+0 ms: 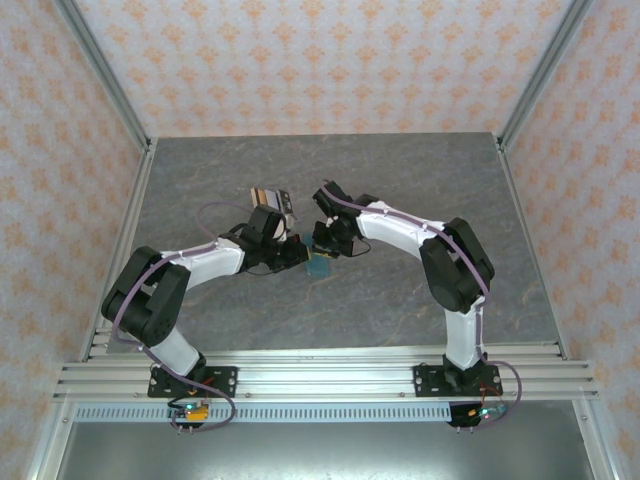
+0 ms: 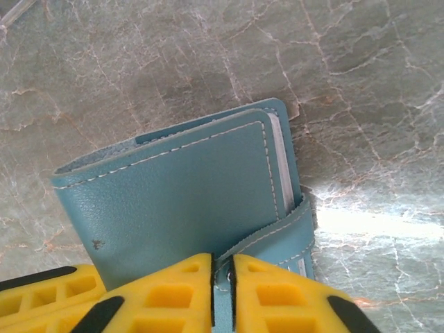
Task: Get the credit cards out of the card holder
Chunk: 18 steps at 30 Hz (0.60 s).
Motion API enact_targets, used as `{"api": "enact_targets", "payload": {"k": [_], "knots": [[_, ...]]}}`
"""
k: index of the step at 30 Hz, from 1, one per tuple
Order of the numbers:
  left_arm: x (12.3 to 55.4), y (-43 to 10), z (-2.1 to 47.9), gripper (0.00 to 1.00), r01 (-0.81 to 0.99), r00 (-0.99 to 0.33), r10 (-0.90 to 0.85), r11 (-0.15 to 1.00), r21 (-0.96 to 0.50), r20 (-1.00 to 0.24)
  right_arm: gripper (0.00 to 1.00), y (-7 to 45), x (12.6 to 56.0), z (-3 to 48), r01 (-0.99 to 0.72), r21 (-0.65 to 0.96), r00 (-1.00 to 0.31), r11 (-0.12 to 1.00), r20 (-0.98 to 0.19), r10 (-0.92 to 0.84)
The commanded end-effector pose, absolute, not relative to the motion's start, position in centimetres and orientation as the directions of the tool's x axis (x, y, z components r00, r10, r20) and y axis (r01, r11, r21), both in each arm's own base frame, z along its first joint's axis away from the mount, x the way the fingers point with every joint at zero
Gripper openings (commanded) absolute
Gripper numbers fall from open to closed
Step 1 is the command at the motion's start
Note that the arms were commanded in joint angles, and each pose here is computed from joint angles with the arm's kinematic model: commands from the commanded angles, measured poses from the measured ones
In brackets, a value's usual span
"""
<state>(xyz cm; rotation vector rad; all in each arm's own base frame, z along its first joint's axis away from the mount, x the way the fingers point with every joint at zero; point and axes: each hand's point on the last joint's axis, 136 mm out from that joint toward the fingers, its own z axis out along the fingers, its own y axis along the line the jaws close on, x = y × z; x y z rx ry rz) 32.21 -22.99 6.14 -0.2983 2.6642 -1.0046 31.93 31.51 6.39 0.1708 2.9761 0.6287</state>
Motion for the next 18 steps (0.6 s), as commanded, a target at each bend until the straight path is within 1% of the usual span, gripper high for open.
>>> {"api": "enact_targets", "payload": {"k": [1,8,11,13,15,16,18], "knots": [[32.6,-21.6,5.1,0.0,-0.148,-0.922,-0.336,0.767,-0.625,-0.194,0.1,28.0,31.5,5.1,0.102,0.239,-0.989,0.966,-0.08,0.124],[32.7,-21.7,5.1,0.0,-0.151,-0.924,-0.334,0.768,-0.623,-0.188,0.0,27.0,31.5,4.6,0.098,0.186,-0.989,0.978,-0.094,0.117],[32.7,-21.8,5.2,0.0,-0.147,-0.926,-0.33,0.766,-0.625,-0.186,0.0,26.7,31.5,4.6,0.098,0.168,-0.989,0.981,-0.096,0.115],[32.7,-21.9,5.3,0.0,-0.138,-0.927,-0.323,0.765,-0.629,-0.189,0.0,27.2,31.6,5.0,0.091,0.19,-0.989,0.978,-0.099,0.111],[32.6,-22.1,5.5,0.0,-0.125,-0.93,-0.313,0.762,-0.635,-0.192,0.0,28.4,32.0,6.0,0.08,0.258,-0.988,0.963,-0.11,0.111],[32.6,-22.1,5.5,0.0,-0.122,-0.931,-0.31,0.761,-0.637,-0.192,0.04,28.8,32.2,6.5,0.078,0.286,-0.987,0.955,-0.116,0.116],[32.6,-22.2,5.6,0.0,-0.112,-0.933,-0.303,0.758,-0.643,-0.195,0.2,29.8,32.7,7.6,0.086,0.336,-0.983,0.938,-0.126,0.135]]}}
